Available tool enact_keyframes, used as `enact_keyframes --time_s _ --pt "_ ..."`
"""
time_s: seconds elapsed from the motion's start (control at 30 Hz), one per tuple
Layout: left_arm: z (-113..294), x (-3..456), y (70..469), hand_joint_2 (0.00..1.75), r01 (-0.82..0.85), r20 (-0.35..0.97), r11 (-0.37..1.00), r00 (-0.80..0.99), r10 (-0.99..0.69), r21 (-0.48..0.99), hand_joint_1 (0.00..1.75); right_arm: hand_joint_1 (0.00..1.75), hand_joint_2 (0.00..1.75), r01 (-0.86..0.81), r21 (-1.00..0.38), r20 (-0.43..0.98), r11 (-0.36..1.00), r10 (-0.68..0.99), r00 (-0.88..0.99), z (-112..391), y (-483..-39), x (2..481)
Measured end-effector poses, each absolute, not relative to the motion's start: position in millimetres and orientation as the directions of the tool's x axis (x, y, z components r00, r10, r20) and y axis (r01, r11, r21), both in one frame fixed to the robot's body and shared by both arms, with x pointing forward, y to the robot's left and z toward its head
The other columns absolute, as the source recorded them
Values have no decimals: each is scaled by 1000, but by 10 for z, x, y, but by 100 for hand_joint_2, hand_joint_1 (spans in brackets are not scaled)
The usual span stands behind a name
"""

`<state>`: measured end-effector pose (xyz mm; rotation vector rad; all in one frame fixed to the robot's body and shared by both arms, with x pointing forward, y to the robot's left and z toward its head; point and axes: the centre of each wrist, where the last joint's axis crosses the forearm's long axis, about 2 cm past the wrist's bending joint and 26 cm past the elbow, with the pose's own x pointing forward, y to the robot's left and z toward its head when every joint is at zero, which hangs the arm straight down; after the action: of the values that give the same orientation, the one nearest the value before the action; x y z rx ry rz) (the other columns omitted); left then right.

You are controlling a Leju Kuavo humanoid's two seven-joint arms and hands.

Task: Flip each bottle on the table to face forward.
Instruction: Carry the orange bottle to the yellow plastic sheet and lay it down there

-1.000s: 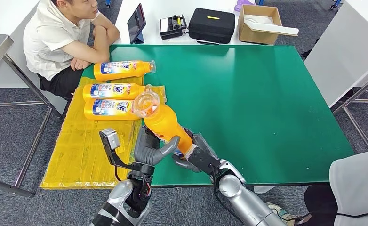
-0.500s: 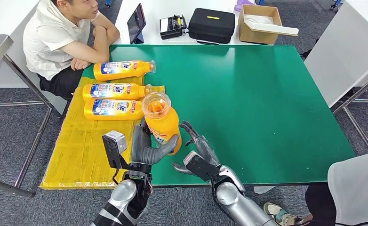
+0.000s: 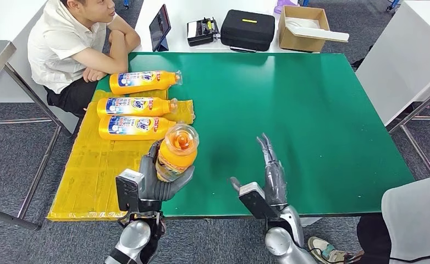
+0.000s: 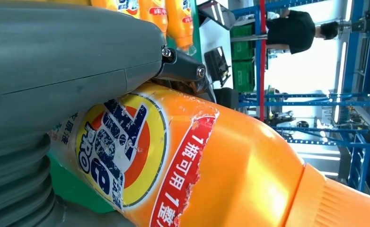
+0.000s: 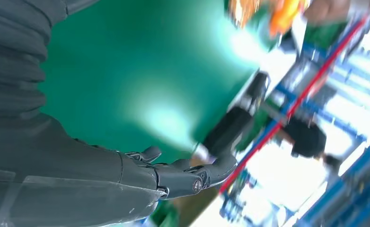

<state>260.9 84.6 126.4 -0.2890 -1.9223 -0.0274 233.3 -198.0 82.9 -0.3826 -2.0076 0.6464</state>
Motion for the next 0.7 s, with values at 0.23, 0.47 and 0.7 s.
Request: enact_keyframes --time_s 0.23,0.47,0.7 --pt "1281 2627 952 175 80 893 990 -445 -72 120 174 0 175 197 -578 637 792 588 -499 909 -2127 2315" --pt "1238 2749 1043 175 -57 713 830 -481 -509 555 175 0 175 176 -569 663 803 575 -480 922 -2143 2326" --pt "1106 3008 1131 175 40 549 592 -431 -716 805 98 0 175 104 -556 701 825 533 -473 959 -2169 2399"
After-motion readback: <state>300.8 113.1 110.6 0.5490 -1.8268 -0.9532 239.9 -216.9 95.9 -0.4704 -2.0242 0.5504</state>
